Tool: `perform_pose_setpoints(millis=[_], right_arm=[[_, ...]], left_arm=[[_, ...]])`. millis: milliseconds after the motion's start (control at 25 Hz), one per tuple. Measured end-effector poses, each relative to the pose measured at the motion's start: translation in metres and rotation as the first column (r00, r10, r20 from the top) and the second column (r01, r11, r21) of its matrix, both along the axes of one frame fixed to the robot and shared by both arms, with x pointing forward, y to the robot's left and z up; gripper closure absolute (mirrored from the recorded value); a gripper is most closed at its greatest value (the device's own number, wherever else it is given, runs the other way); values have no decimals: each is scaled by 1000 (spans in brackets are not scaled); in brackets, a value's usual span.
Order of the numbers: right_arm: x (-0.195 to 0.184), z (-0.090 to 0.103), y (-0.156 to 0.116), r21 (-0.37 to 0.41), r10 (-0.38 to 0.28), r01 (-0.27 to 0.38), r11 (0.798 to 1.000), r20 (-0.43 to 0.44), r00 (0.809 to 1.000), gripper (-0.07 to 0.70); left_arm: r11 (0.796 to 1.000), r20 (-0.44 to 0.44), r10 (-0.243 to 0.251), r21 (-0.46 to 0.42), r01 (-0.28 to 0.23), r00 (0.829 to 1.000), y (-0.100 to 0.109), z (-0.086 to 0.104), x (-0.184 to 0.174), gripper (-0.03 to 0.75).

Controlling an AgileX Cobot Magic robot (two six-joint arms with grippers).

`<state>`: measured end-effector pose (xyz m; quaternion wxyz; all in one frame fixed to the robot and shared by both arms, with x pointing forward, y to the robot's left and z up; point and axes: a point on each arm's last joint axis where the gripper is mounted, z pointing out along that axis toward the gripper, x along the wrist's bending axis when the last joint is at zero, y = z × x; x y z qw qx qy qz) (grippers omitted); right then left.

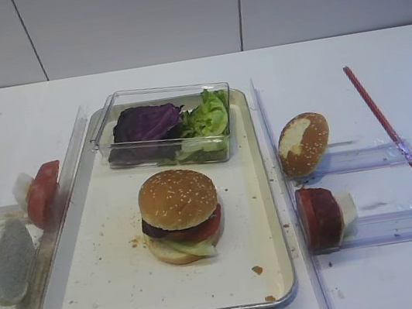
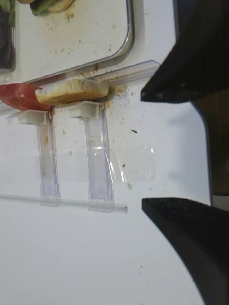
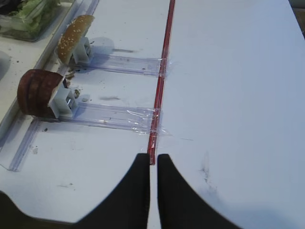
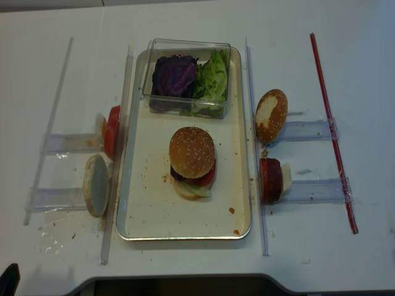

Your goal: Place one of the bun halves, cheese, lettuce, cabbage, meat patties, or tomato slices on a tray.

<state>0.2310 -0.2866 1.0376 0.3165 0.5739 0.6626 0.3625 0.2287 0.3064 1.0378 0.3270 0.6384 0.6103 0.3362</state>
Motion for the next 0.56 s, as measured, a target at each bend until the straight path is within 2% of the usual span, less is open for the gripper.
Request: perform_pose_setpoints(millis=[560], right_arm=[[0,0,0,0,0,0,1000,0,1000,561]], left_arm=[[1000,0,0,0,0,1000,0,0,0,302]])
